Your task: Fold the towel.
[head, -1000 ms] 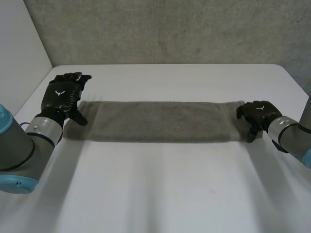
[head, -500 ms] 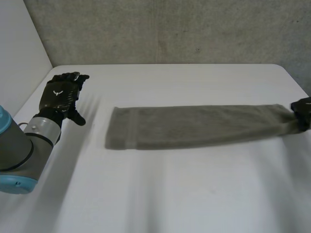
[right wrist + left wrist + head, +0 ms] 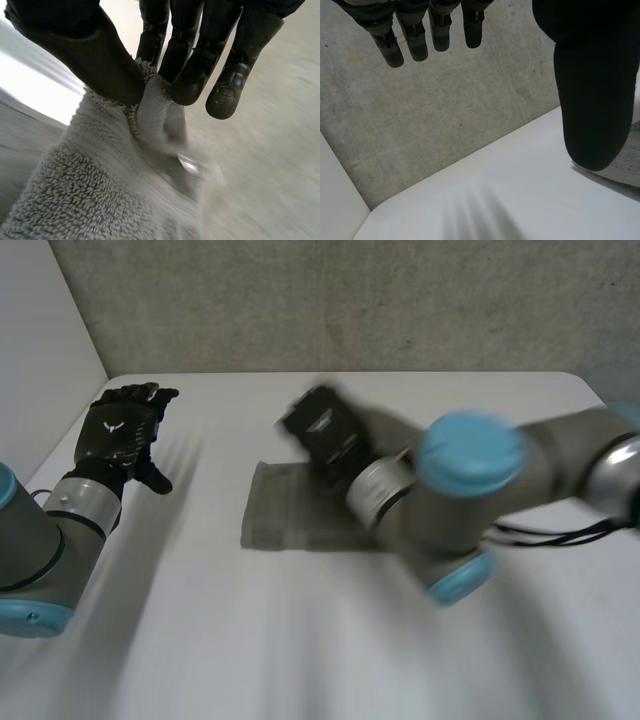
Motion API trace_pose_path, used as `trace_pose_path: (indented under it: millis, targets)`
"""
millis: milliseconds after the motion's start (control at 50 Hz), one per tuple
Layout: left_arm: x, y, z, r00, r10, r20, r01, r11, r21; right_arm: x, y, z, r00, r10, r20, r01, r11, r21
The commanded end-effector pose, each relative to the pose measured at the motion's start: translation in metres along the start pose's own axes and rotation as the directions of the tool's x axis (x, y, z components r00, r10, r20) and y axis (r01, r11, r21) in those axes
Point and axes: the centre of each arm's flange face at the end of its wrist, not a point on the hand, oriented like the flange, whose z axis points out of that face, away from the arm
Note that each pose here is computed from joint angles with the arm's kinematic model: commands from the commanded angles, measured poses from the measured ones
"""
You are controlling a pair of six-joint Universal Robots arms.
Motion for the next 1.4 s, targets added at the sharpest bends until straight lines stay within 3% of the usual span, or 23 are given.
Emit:
trace_pose_path:
  millis: [20,180,260,340,440,480,640,900,1160,1260,1320,1400]
  targets:
    - [0.0,0.001,0.0,1.0,0.0,0.0,0.0,1.0,-0.002,-0.081,0.023,-0.001,0.982,-0.064,0.176,0.067,0.998,-0.009]
    - [0.003,-0.003,0.004,1.0,0.003,-0.011,-0.003,1.0,0.021,-0.067,0.013,-0.004,0.987,-0.063,0.146,0.065,0.998,-0.008]
    - [0.008,-0.011,0.006,1.0,0.008,-0.023,-0.006,0.998,0.055,-0.035,-0.024,-0.019,0.996,-0.022,0.09,0.019,0.999,0.032]
    - [0.022,-0.018,0.006,0.998,0.009,-0.059,-0.004,0.997,0.08,-0.005,-0.031,-0.029,0.998,0.05,0.036,-0.051,0.999,0.019]
    - [0.049,-0.027,0.0,0.991,0.01,-0.131,0.004,0.994,0.108,0.033,-0.005,-0.05,0.984,0.175,-0.031,-0.177,0.979,-0.099]
    - [0.064,-0.026,-0.004,0.985,0.009,-0.17,0.009,0.994,0.106,0.04,0.021,-0.064,0.97,0.237,-0.049,-0.242,0.947,-0.211]
    - [0.103,0.014,-0.003,0.966,0.001,-0.259,0.002,1.0,0.009,0.05,0.077,-0.092,0.951,0.289,-0.115,-0.31,0.868,-0.388]
    - [0.108,0.04,0.004,0.969,-0.009,-0.247,-0.004,0.999,-0.051,0.054,0.128,-0.099,0.938,0.283,-0.201,-0.346,0.787,-0.51]
    - [0.098,0.001,0.002,0.975,-0.001,-0.22,0.01,0.999,0.037,0.081,0.106,-0.073,0.94,0.229,-0.253,-0.318,0.857,-0.406]
    - [0.084,-0.024,0.003,0.983,0.006,-0.181,0.012,0.995,0.097,0.057,0.041,-0.036,0.969,0.205,-0.141,-0.233,0.948,-0.219]
    - [0.067,-0.037,0.006,0.993,0.004,-0.117,0.011,0.992,0.126,0.047,0.024,-0.026,0.975,0.196,-0.105,-0.211,0.965,-0.158]
    - [0.048,-0.051,0.007,0.999,-0.005,-0.032,0.01,0.987,0.158,-0.02,-0.004,-0.006,0.99,0.115,0.086,-0.116,0.993,0.004]
